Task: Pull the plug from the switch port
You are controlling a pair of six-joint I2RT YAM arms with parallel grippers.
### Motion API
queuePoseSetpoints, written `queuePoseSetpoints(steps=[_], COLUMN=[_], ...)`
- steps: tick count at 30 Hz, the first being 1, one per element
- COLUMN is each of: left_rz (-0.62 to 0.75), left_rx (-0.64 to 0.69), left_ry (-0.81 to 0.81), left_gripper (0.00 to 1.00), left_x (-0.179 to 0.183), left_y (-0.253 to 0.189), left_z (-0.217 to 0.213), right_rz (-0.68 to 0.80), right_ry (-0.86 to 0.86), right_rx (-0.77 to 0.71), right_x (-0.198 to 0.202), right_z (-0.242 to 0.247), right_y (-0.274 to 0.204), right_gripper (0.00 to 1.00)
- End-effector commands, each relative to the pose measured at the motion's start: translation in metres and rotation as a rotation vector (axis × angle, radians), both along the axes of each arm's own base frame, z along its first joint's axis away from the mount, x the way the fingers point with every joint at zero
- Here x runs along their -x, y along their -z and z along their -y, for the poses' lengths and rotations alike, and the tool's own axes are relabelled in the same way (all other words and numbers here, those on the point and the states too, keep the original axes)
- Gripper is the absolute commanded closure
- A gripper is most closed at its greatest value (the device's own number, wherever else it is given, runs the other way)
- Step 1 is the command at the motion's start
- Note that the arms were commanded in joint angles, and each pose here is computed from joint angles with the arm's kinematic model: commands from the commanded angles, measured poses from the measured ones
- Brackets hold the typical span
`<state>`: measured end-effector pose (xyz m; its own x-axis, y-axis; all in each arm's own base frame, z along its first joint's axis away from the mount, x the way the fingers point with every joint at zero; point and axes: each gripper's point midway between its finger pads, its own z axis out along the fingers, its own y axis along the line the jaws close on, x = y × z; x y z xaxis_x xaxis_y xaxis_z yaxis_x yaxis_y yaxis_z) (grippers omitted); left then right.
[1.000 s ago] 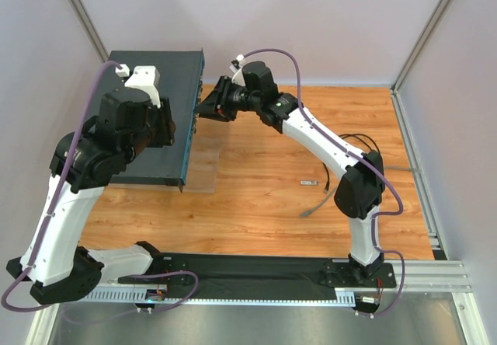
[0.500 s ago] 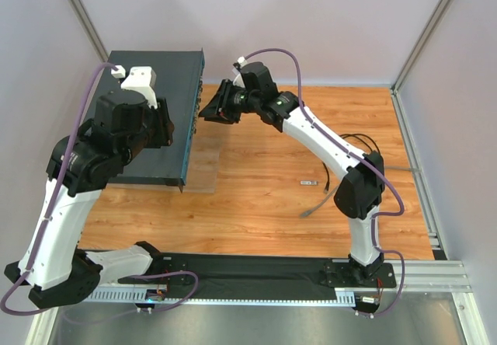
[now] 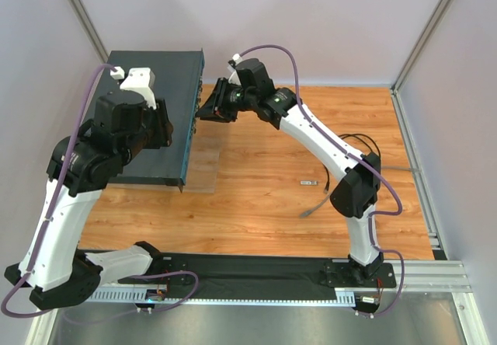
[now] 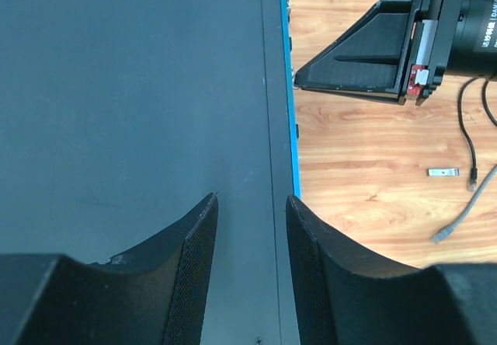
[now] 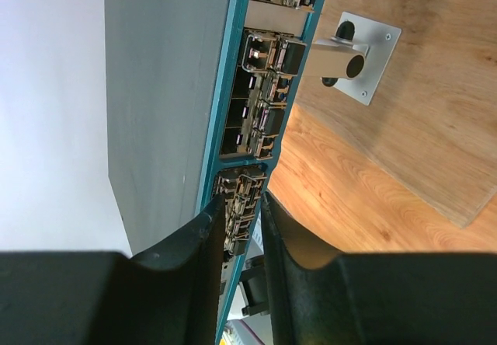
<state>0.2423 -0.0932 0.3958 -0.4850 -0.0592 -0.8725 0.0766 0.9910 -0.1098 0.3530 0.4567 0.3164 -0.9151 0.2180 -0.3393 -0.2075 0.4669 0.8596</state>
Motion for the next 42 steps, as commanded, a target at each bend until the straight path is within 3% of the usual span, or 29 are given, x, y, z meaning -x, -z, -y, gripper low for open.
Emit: queuePoseSetpoints(steps=[1, 23, 42], left_rz=[0.035, 0.019, 0.006], left_rx=[0.028, 0.039, 0.044], left_ry=[-0.004, 0.0, 0.009], left_gripper=[0.51, 0.51, 0.51], left_x=[0.001, 0.002, 0.001], left_y=[-0.009, -0.004, -0.002], left_z=[-0.003, -0.004, -0.002], right_rz=[0.016, 0.036, 0.048], right_ry=[-0.01, -0.003, -0.023], right_rx=[0.012, 0.018, -0.126], right_x=[-0.001, -0.006, -0.008], right_z=[-0.013, -0.006, -0.004], right_y=[0.001, 0.005, -0.012], right_gripper=[0.74, 0.77, 0.73])
